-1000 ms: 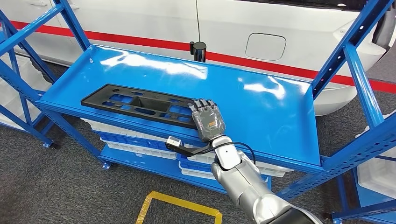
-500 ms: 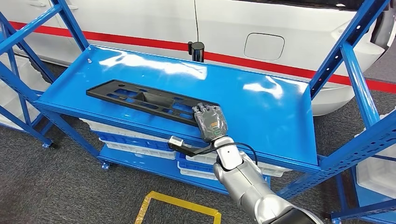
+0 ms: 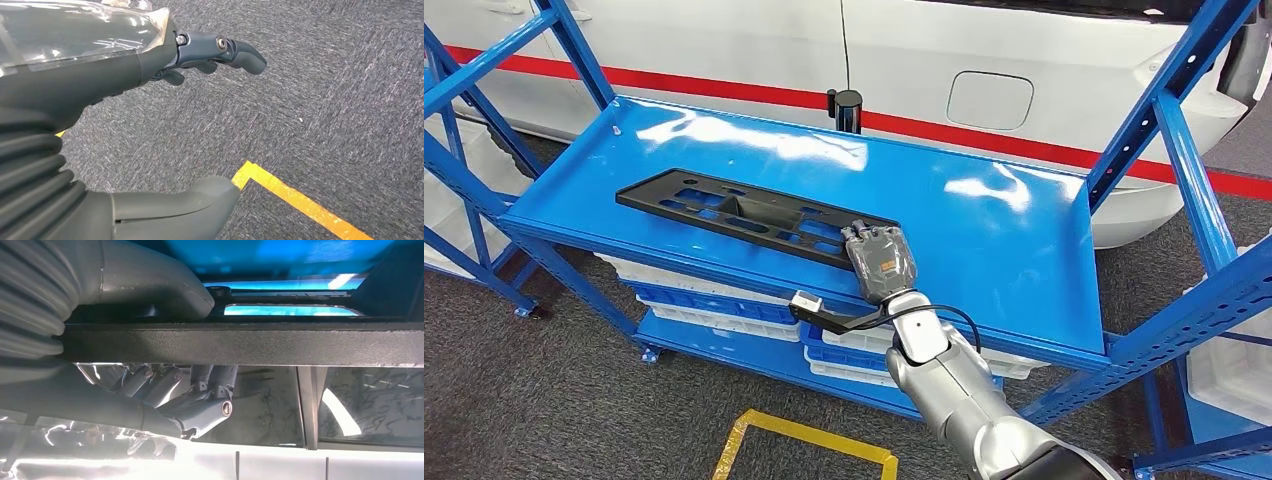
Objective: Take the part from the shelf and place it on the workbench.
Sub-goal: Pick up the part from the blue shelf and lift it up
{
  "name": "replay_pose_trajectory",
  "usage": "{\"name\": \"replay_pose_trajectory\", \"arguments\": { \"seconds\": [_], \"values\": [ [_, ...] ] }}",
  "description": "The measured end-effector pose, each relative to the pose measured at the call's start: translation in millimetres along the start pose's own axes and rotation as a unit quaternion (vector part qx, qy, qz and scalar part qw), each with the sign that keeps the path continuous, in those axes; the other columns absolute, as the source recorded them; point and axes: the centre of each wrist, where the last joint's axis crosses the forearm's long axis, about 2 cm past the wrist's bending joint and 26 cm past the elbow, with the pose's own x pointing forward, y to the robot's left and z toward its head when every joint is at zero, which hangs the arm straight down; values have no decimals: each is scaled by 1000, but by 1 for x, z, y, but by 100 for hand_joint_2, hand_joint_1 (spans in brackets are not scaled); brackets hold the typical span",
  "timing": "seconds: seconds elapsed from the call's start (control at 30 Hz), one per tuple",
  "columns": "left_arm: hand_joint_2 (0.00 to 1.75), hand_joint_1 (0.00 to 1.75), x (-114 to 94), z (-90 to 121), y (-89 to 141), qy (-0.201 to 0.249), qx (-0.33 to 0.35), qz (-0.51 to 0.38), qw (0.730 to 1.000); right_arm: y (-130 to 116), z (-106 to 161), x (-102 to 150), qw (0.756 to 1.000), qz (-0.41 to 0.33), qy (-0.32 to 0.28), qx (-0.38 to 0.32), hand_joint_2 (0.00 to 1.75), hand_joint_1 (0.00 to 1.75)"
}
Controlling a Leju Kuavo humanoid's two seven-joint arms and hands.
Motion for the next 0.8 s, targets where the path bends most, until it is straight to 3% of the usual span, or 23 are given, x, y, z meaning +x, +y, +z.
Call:
{"name": "replay_pose_trajectory", "arguments": {
  "seconds": [0.27, 0.8],
  "values": [
    [175, 0, 0, -2, 2, -5, -1, -8, 1000, -2, -1, -2, 1000, 2, -2, -6, 175, 175],
    [175, 0, 0, -6, 6, 39, -14, 2, 999, -10, -3, -3, 999, -2, -29, -36, 175, 175]
  ]
}}
